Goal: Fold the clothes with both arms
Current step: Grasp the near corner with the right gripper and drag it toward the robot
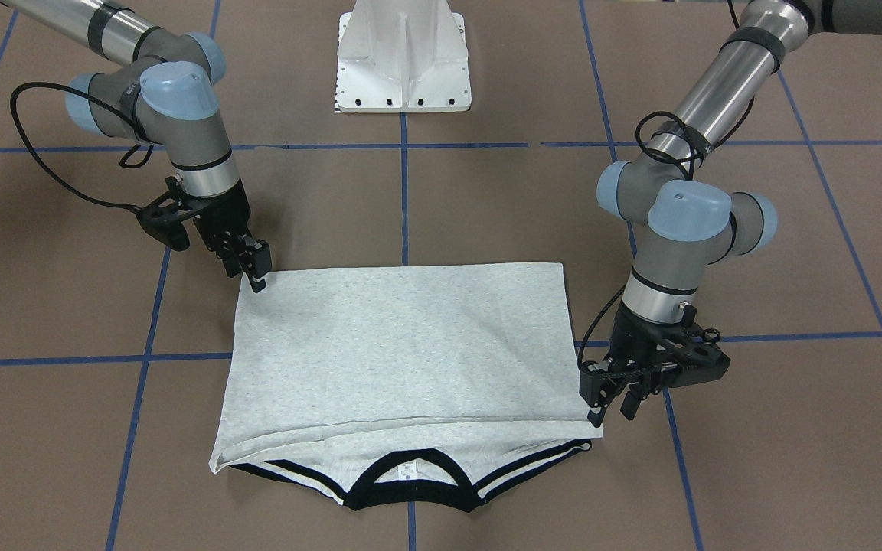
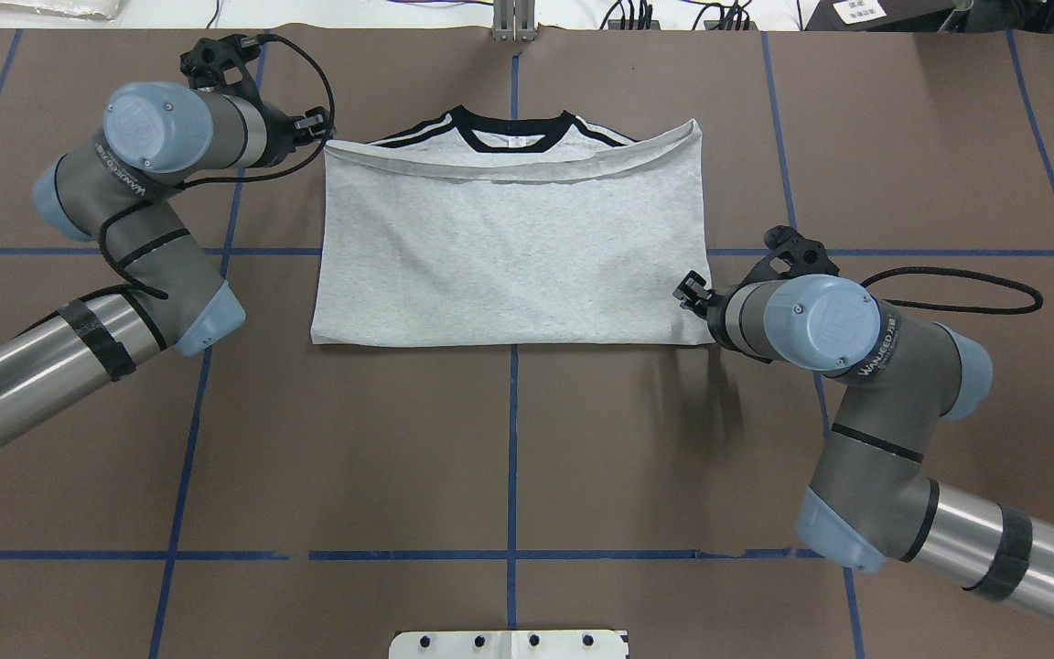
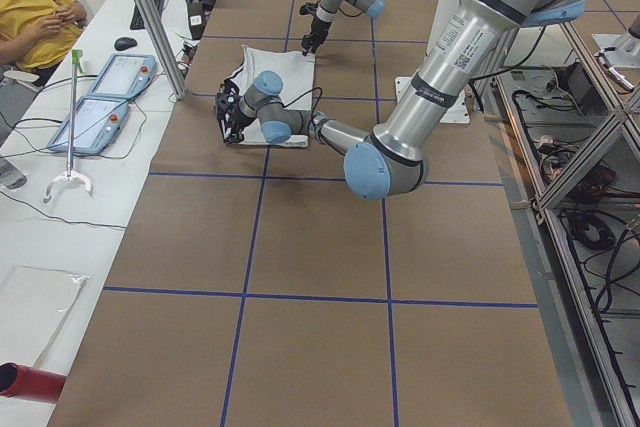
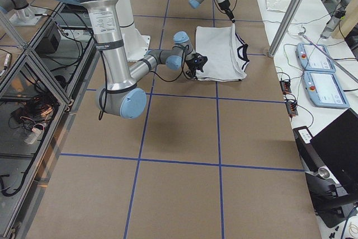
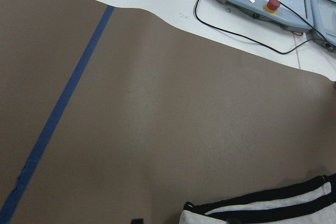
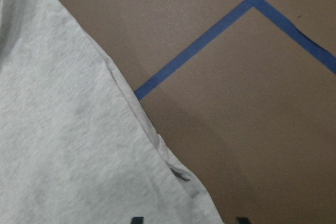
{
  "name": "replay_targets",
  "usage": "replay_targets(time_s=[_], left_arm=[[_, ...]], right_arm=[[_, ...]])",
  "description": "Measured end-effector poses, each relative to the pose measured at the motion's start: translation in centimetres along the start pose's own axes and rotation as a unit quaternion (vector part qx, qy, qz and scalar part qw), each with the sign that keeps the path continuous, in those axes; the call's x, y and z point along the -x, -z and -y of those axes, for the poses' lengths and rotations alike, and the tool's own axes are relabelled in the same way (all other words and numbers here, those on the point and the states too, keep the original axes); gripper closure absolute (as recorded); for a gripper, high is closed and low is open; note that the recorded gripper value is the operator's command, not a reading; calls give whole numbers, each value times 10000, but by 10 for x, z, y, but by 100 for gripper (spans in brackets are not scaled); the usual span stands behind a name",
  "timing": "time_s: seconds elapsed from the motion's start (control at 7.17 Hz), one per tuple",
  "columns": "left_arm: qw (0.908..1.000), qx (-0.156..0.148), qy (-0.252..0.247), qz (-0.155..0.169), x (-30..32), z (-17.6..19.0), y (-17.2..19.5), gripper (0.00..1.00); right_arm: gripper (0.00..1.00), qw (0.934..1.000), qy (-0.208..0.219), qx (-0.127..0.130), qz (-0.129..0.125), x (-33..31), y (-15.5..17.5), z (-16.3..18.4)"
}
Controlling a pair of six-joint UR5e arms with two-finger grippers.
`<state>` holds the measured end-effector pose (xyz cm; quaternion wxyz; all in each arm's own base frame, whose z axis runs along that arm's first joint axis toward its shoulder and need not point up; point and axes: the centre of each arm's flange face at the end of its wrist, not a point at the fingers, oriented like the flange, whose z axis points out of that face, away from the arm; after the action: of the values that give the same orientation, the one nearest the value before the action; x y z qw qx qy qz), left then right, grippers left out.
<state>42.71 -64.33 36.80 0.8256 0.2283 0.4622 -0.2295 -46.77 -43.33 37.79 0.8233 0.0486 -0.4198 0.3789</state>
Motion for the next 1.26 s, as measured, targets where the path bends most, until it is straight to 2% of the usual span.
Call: replay_targets(time_s=[0.14, 0.28, 0.84, 1.12, 1.26], left_arm=[[10000, 1, -1, 0, 0, 0, 0, 39], [10000, 2, -2, 0, 0, 0, 0, 39], [10000, -2, 2, -18, -2, 0, 1, 38], [10000, -6, -1, -74, -7, 0, 5, 38], [9999, -6, -11, -150, -13, -1, 10, 38]], right_arm=[[78, 10000, -5, -29, -18, 3, -5, 1], [100, 10000, -11, -44, -33, 2, -7, 1], [100, 9999, -7, -67, -136, -6, -3, 4], [100, 9998, 125, 105, -137, -28, 33, -13], [100, 9990, 261, 310, -162, -45, 62, -32]])
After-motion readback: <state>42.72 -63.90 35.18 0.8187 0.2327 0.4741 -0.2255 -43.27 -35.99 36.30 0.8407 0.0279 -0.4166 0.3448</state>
